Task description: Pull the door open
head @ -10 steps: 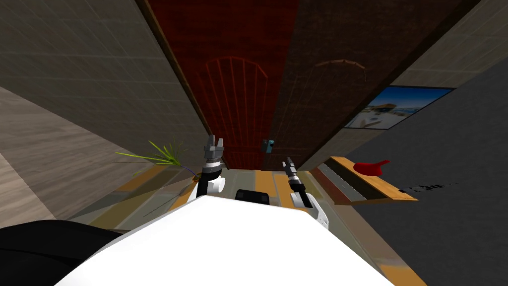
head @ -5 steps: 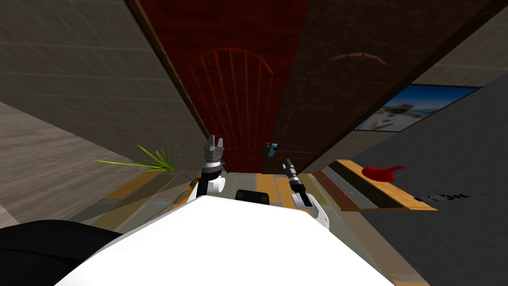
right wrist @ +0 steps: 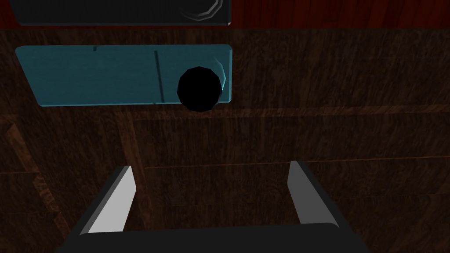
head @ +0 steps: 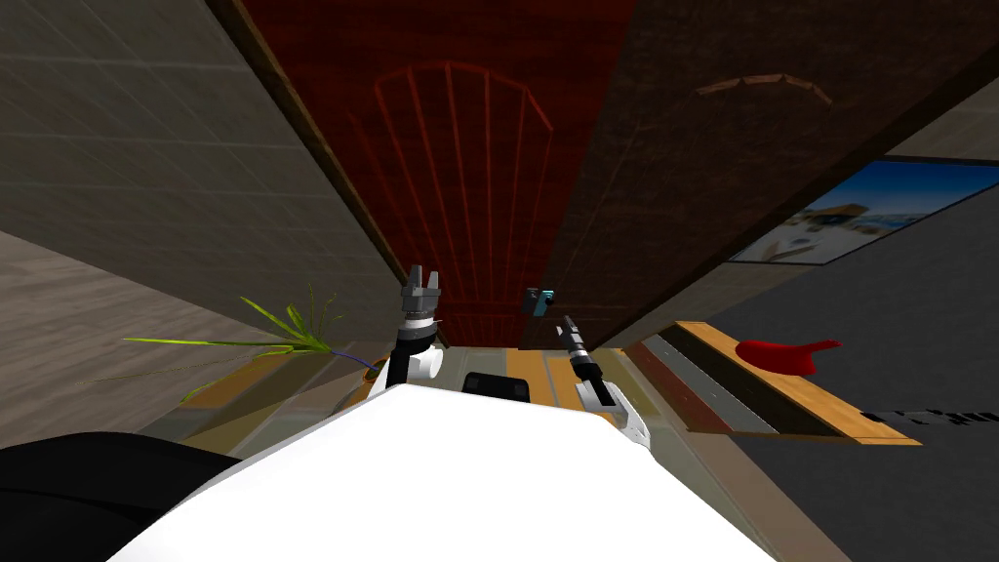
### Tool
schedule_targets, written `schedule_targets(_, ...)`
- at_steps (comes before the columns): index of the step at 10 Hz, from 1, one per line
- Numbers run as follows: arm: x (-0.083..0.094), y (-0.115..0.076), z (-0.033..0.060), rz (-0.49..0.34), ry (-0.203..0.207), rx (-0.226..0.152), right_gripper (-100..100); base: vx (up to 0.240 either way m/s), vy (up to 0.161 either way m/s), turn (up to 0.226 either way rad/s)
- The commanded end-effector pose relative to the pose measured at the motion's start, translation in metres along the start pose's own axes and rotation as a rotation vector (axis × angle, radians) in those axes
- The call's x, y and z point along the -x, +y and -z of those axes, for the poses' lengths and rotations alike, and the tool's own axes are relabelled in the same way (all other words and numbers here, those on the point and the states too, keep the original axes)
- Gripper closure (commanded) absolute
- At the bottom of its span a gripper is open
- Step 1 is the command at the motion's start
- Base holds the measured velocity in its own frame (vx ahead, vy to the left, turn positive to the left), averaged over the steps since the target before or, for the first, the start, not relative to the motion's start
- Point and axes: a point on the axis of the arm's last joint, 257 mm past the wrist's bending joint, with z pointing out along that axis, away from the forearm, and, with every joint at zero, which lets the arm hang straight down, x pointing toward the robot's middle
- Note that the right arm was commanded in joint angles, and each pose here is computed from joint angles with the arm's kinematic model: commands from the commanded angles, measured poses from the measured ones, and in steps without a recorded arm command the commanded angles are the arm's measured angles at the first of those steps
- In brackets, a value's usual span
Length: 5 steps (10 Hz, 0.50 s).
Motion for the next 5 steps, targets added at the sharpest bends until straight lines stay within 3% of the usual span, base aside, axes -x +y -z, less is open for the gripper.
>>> schedule_targets(1,0.002,-0.007,-0.0001,-0.007,-0.001,-0.016,-100,0.2,0.057,0.005)
schedule_targets(2,0.001,-0.004,-0.0003,-0.004,-0.001,-0.01,-100,0.091,0.026,0.002)
schedule_targets(3,0.024,-0.013,0.0056,0.008,-0.044,-0.036,-100,-0.066,-0.06,-0.058)
schedule_targets(4,0.028,-0.014,0.0063,0.011,-0.051,-0.04,-100,-0.132,-0.098,-0.032)
schedule_targets(5,0.043,-0.019,0.0093,0.019,-0.082,-0.054,-100,-0.13,-0.095,0.016)
